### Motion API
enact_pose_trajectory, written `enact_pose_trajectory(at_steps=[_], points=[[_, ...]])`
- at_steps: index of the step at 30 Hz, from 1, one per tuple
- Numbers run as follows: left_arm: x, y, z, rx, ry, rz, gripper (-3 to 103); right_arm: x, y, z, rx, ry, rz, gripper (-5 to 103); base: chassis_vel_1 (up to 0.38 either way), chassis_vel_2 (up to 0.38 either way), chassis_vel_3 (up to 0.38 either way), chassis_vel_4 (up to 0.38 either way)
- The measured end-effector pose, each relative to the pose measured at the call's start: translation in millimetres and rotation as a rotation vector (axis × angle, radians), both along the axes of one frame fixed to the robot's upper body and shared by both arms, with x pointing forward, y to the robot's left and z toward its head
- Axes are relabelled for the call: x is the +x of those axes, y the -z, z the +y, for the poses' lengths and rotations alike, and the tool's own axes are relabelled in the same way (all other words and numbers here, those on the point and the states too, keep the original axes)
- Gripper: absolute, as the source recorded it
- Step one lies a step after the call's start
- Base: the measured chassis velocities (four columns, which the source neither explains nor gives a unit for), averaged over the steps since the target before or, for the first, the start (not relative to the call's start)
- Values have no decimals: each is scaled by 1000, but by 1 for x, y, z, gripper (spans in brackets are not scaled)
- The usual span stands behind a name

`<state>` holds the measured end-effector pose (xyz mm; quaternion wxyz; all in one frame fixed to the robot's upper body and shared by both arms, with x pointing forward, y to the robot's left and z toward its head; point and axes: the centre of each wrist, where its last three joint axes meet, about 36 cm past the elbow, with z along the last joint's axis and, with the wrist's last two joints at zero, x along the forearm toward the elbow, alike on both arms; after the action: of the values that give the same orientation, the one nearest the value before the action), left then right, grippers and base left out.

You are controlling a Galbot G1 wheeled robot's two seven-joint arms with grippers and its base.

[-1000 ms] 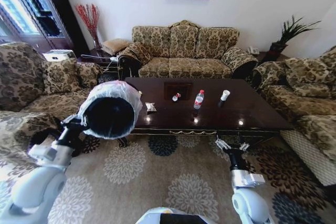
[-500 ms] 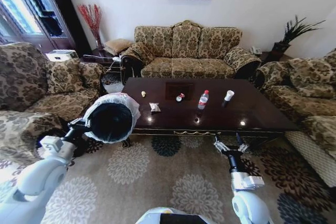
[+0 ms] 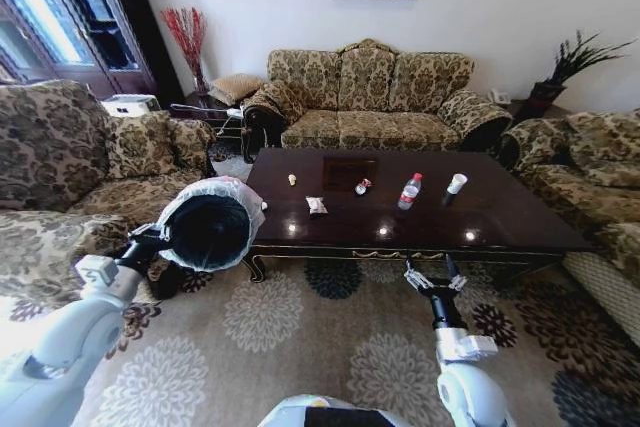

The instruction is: Move to the front of the table and place the trash on the table into the trash bin.

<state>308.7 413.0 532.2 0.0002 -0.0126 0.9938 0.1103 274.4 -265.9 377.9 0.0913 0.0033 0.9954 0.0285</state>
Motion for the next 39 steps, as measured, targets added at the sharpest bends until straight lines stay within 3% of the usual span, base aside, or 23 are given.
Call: enact_pose_trajectory(at_steps=[18,25,39], points=[[-2,-1,-2,-12,0,-28,0,1,1,2,-22,-5,-1,100,151,143,-148,-149],[-4,-3,-2,-20,1,-41,0,10,-3,7,-14,0,-40,100,0,6,0,-2],[-6,0,-9,-31,23,-53,0,0,2,4,-13,-13,-4,100,-5,3,3,-5]])
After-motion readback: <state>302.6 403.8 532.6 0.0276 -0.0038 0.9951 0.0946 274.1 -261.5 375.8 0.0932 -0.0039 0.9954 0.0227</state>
